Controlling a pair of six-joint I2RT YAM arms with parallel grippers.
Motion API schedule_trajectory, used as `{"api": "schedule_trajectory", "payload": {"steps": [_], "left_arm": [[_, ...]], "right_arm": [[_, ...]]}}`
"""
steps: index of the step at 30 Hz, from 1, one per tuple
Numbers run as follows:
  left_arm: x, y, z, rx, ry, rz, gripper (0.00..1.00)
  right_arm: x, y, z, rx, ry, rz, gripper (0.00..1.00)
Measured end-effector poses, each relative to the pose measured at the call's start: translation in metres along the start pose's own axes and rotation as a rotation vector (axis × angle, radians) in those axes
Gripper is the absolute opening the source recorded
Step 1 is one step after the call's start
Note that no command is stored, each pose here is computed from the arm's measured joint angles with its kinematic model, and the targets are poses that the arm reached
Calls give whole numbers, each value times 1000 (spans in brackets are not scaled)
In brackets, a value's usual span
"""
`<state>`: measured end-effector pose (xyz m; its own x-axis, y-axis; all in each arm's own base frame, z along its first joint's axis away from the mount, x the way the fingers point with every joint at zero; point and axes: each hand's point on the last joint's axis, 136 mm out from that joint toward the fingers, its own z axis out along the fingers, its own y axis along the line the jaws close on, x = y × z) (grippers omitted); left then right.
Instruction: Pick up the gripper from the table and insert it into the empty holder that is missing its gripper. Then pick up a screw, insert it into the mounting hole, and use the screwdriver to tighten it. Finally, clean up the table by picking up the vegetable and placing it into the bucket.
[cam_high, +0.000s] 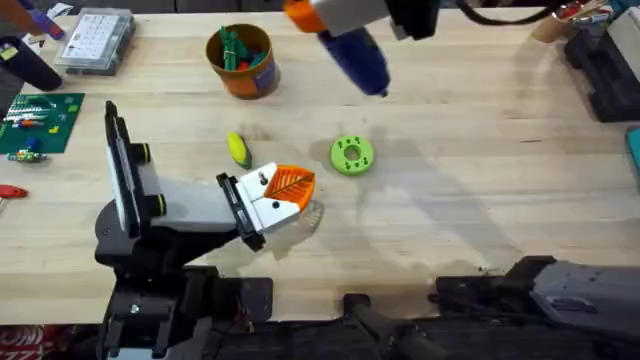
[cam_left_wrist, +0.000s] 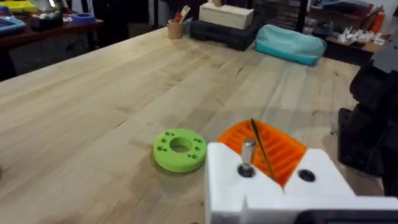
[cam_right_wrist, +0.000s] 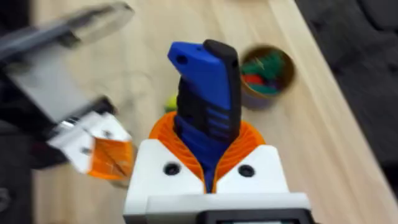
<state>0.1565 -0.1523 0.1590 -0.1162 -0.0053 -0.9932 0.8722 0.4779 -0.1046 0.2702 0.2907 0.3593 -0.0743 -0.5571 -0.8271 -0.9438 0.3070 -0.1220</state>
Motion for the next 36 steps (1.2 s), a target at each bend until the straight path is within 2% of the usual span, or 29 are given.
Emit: {"api": "schedule_trajectory", "payload": {"steps": [8,14,18,23,32,36], "left_arm": [[0,0,0,0,0,0,18],[0,0,0,-1,0,0,18],[0,1,0,-4,0,0,18],[0,1,0,-4,0,0,18],[0,1,0,-4,0,0,18],[0,1,0,-4,0,0,18]], "right_arm": [[71,-40,-19,254,344,-1,43],[129,-78,-27,327,576,39,41],[169,-106,-10,315,695,68,39],[224,-128,12,223,834,47,37],[317,-165,52,133,981,77,35],[338,-170,65,118,1013,76,35]]}}
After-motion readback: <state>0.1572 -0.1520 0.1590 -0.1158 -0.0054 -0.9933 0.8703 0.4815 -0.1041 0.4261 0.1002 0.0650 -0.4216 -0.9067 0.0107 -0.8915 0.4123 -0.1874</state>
